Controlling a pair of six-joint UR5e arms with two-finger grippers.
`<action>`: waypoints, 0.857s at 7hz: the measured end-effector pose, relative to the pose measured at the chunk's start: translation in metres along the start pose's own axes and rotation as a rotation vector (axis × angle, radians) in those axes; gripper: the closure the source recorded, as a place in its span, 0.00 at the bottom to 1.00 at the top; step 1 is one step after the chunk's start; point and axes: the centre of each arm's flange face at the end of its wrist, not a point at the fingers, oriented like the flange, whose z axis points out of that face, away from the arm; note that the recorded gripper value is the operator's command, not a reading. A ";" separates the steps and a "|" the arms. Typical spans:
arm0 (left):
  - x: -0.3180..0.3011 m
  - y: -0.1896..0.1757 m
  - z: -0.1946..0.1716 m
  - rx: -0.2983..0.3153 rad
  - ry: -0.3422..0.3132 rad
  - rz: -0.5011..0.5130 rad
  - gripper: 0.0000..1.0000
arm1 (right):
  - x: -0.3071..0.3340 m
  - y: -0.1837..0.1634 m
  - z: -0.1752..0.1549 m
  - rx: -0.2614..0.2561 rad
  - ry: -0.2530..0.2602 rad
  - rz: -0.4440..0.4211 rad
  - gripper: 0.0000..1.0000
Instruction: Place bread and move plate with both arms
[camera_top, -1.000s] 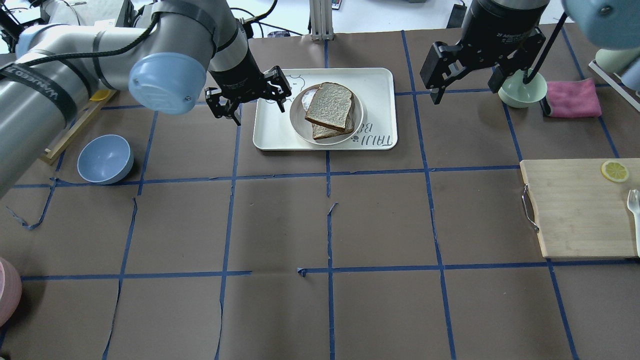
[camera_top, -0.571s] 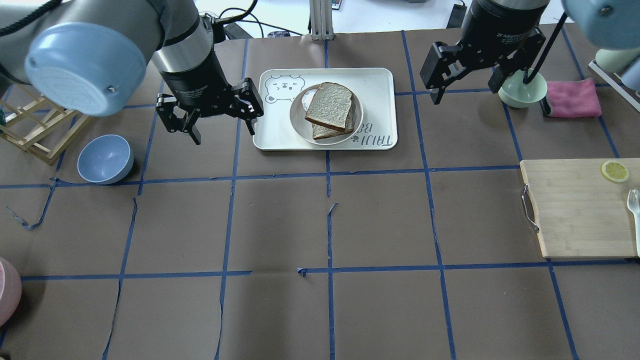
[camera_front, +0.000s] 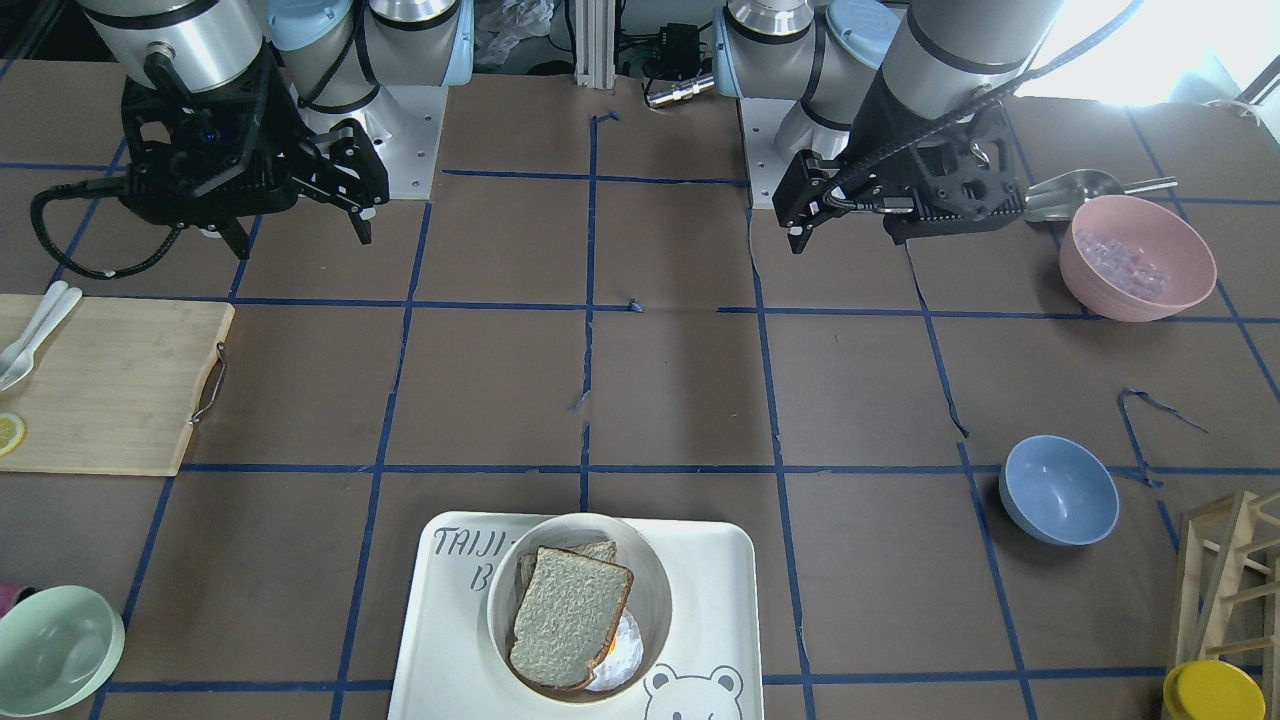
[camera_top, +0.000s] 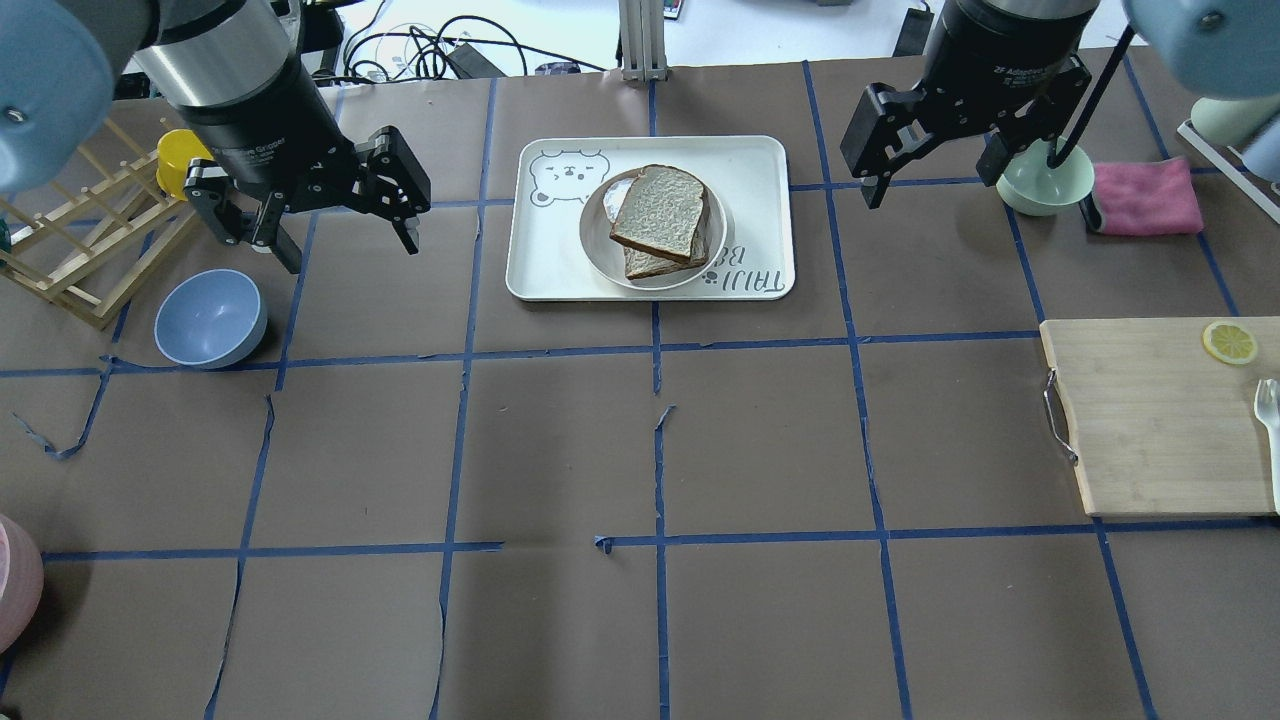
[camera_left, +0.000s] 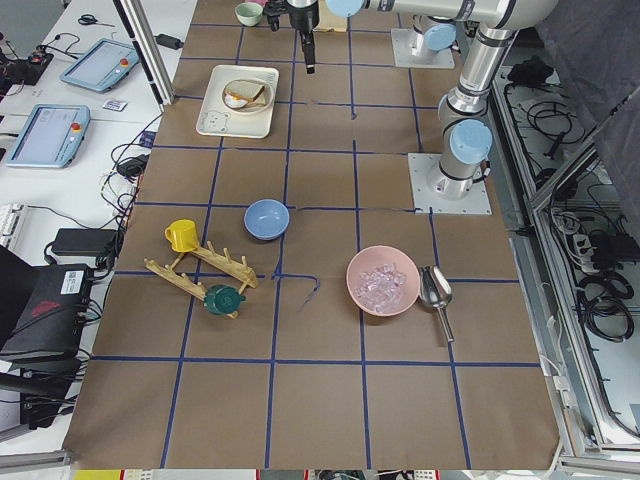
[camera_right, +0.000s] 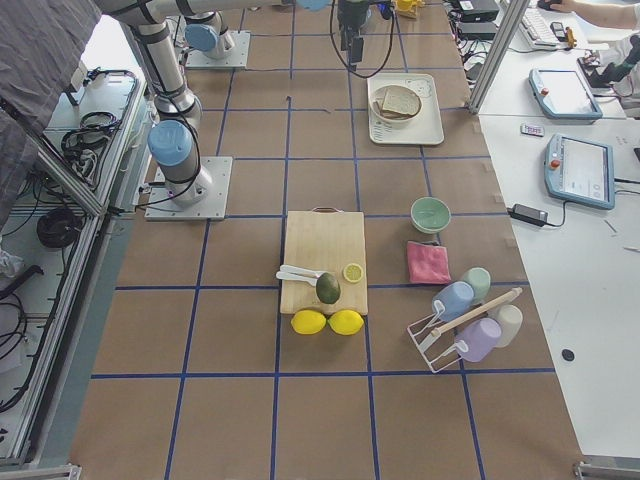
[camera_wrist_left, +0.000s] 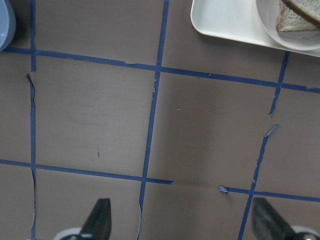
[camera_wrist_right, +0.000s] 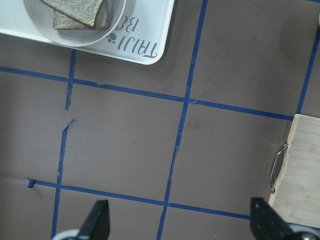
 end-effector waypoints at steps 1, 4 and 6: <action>-0.002 0.000 -0.001 0.003 0.000 0.000 0.00 | 0.000 0.000 0.000 -0.001 0.000 0.000 0.00; -0.002 0.003 -0.001 0.004 -0.001 0.005 0.00 | 0.000 0.000 0.000 0.000 0.000 0.004 0.00; -0.002 0.004 -0.002 0.004 -0.001 0.006 0.00 | 0.000 0.000 0.000 -0.001 0.000 0.003 0.00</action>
